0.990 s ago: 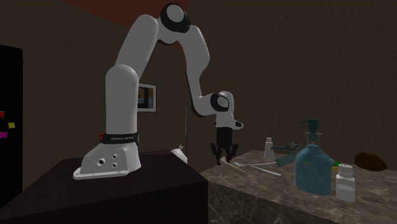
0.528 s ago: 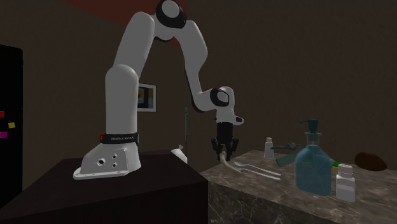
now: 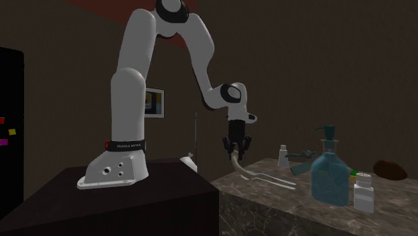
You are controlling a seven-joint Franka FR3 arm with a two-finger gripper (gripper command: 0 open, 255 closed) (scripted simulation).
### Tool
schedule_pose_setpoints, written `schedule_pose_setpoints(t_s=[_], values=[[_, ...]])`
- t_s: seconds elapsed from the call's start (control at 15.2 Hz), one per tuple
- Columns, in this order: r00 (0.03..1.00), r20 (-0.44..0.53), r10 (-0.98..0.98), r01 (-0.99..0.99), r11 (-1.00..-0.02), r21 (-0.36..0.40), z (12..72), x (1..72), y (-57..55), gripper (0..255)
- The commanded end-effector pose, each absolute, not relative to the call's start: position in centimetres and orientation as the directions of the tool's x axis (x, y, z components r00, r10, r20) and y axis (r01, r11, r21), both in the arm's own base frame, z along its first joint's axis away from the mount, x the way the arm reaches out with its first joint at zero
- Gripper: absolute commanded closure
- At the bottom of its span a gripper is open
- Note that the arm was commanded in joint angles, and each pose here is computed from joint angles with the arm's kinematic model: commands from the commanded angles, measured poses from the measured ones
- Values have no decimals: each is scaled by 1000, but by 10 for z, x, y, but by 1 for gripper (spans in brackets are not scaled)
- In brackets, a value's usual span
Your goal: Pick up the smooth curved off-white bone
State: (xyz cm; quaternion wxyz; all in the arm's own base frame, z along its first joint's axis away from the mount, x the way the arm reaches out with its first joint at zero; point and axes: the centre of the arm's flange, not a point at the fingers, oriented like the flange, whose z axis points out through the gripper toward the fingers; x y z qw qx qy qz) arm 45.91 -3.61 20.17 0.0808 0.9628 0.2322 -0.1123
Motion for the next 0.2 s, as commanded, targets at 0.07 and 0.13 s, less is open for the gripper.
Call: schedule_pose_setpoints(t_s=[0.07,0.13], values=[[867,-254,429,465,-879,103,214,459,-35,255],[867,-254,429,465,-879,103,214,459,-35,255]])
